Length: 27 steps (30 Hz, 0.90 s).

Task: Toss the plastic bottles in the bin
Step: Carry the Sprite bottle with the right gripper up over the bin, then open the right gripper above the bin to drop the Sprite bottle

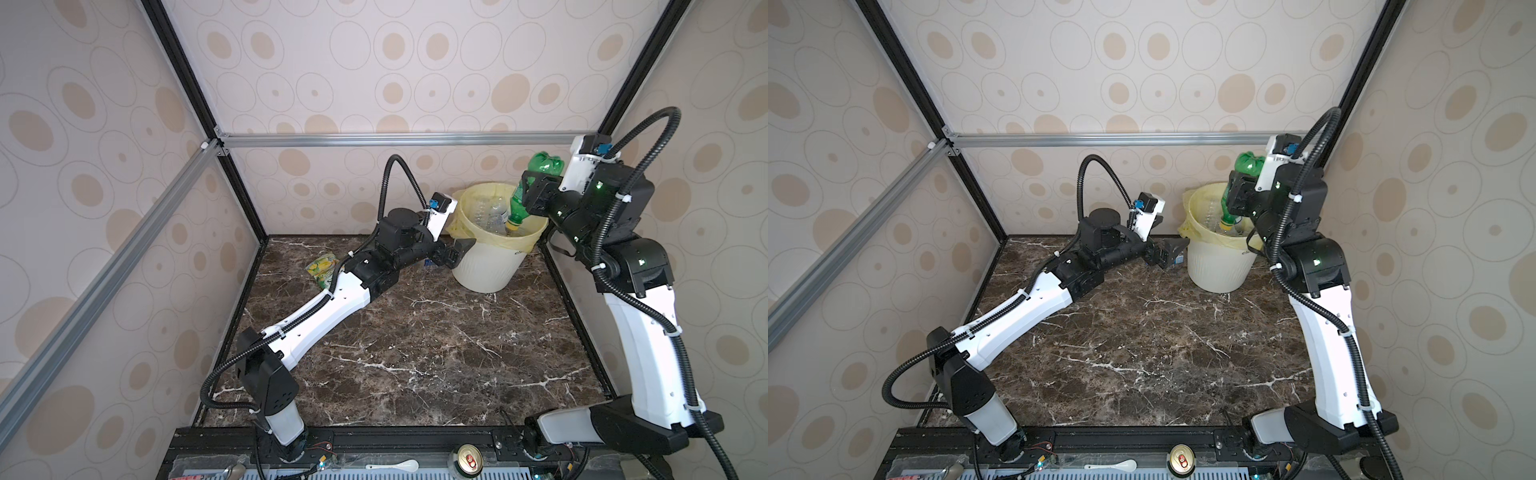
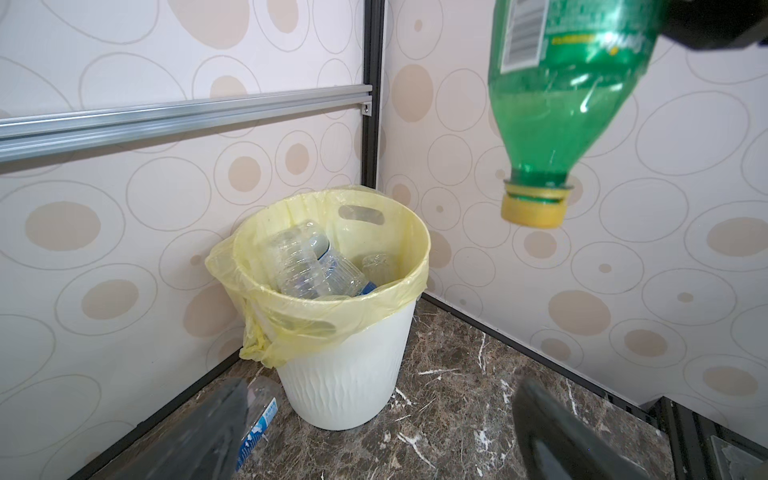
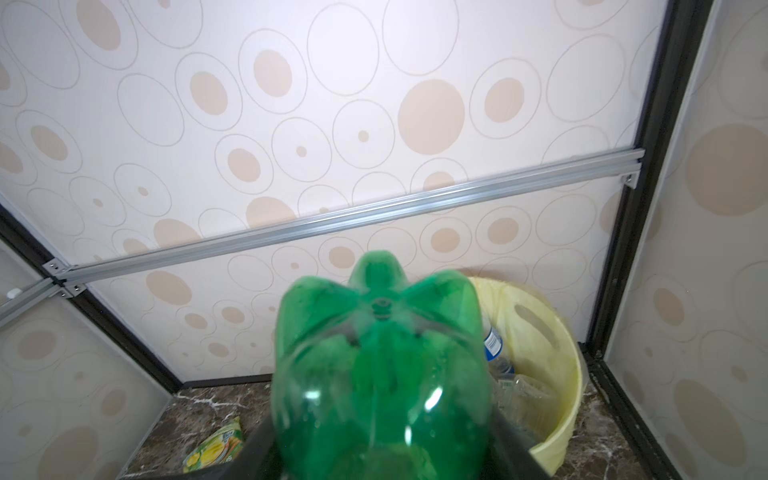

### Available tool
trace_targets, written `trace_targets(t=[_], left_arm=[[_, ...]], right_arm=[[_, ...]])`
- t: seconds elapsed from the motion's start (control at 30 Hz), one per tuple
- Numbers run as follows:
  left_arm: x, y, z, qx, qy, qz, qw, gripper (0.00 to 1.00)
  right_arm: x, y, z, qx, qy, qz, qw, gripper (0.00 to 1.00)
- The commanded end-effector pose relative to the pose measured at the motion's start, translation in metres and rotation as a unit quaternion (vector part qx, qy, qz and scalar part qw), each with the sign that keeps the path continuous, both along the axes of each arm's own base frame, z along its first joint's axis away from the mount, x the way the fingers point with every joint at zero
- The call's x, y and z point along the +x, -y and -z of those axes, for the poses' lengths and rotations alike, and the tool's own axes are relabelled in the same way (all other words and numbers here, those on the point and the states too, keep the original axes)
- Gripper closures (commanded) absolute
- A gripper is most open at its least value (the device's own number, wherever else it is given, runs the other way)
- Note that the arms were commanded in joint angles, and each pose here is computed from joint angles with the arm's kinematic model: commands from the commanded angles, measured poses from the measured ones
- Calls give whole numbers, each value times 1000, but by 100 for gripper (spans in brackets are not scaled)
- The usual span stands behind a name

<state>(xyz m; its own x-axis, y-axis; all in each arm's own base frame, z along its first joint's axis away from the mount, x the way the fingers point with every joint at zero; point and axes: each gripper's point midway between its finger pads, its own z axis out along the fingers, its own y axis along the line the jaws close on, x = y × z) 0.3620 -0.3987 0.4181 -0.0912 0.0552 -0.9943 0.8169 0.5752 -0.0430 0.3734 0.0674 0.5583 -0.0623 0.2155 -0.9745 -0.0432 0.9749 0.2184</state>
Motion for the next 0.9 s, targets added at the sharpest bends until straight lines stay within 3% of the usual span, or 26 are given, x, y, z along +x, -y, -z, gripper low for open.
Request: trace_targets(t=[0.0, 0.1, 0.2, 0.3, 0.73, 0.87], left_arm=[[-2, 1, -10, 7, 26, 2, 1000, 1], [0, 0, -1, 19, 21, -3, 1000, 1], [-1, -3, 5, 27, 15, -8, 1000, 1], [-3, -8, 13, 34, 7, -12, 999, 1], [-11, -10, 32, 18, -31, -8, 999, 1], [-5, -16, 42, 30, -42, -34, 998, 1]], right_arm=[[47, 21, 25, -36, -33, 51, 997, 51], [101, 46, 67, -31, -98, 93, 990, 43], [135, 66, 97, -33, -155, 121, 980, 19], [142, 73, 108, -44, -178, 130, 974, 0], [100, 63, 124, -25, -185, 94, 978, 0], [91, 55, 126, -9, -184, 73, 980, 0]])
